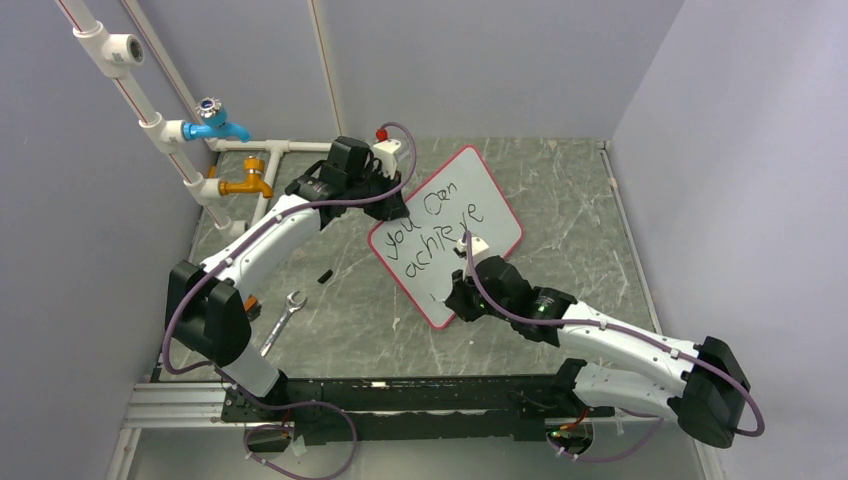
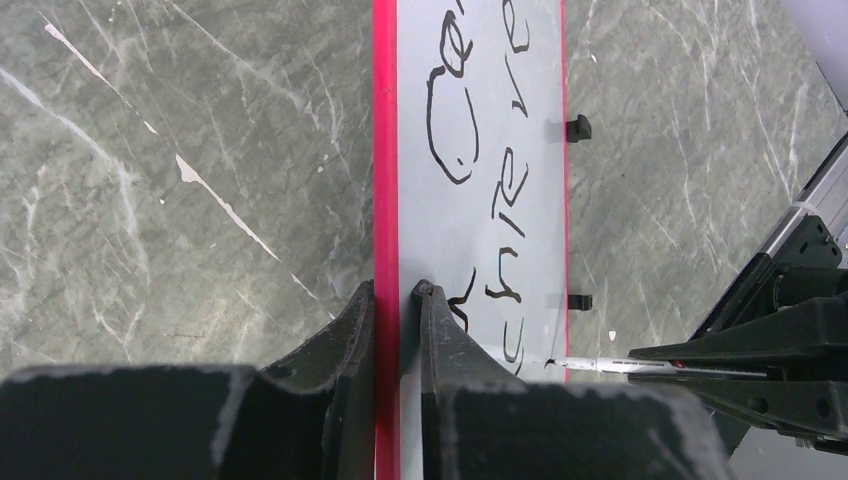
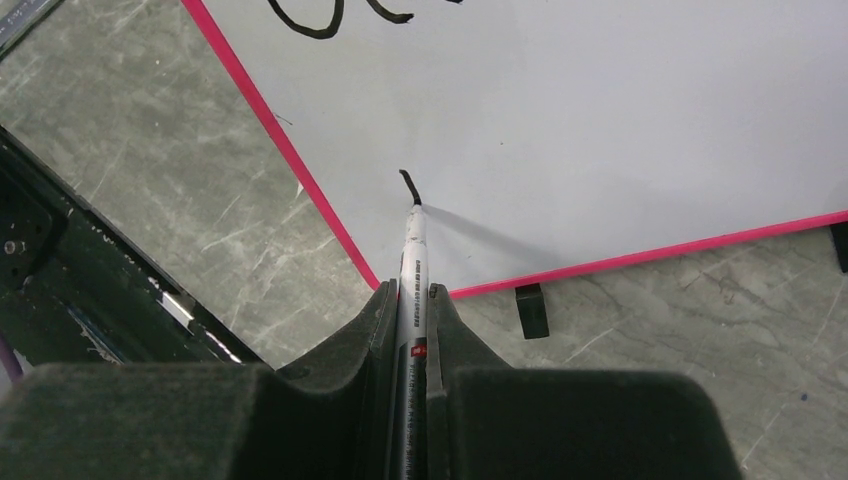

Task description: Write a sentence on the whiteboard

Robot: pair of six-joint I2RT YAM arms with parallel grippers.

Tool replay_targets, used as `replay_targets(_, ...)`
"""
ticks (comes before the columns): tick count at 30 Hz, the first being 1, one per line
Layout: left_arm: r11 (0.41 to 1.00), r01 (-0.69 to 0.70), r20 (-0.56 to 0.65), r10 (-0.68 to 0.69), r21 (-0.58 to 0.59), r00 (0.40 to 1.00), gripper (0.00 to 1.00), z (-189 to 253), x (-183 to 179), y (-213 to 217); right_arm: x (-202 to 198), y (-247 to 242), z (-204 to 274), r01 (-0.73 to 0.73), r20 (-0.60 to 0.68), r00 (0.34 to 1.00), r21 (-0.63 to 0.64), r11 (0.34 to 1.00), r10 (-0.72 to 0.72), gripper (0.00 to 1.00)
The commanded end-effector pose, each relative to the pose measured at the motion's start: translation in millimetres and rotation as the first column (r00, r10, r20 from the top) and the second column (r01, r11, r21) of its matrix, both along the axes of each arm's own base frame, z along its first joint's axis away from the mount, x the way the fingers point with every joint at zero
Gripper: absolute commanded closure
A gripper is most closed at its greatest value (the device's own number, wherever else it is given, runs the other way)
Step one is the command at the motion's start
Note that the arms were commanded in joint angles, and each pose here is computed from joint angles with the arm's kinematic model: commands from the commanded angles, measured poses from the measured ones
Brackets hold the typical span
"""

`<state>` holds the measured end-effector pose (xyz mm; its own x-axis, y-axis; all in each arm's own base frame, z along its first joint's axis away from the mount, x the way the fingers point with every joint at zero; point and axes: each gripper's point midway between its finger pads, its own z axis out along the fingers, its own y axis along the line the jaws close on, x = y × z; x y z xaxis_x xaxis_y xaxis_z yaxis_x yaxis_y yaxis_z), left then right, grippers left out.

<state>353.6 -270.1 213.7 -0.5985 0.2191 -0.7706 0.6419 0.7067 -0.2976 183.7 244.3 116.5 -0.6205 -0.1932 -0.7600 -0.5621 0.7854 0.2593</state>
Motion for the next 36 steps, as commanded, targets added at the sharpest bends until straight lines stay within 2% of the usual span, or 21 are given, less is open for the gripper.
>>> replay_targets(1,0.996,-0.057,0.102,0.05,0.062,0.993,1.0,5.6,24.1,14.8,8.1,6.1,8.4,0.011,0.021,1.0,-0.006,1.0,-0.011,1.0)
replay_targets(15,0.997,-0.052,0.103,0.046,0.056,0.994,1.0,7.0,23.4,13.6,37.3,20.1,44.6,0.033,0.121,0.992,-0.029,0.999,-0.029,1.0)
replay_targets(27,0.997,-0.049,0.105,0.044,0.053,0.994,1.0,8.5,22.9,13.0,35.4,3.2,24.7,0.104,0.092,0.991,-0.069,0.992,-0.097,1.0)
replay_targets(36,0.997,-0.052,0.107,0.046,0.055,0.993,1.0,9.2,23.3,14.0,19.1,-2.9,2.5,0.089,0.027,0.996,-0.066,0.994,-0.087,1.0)
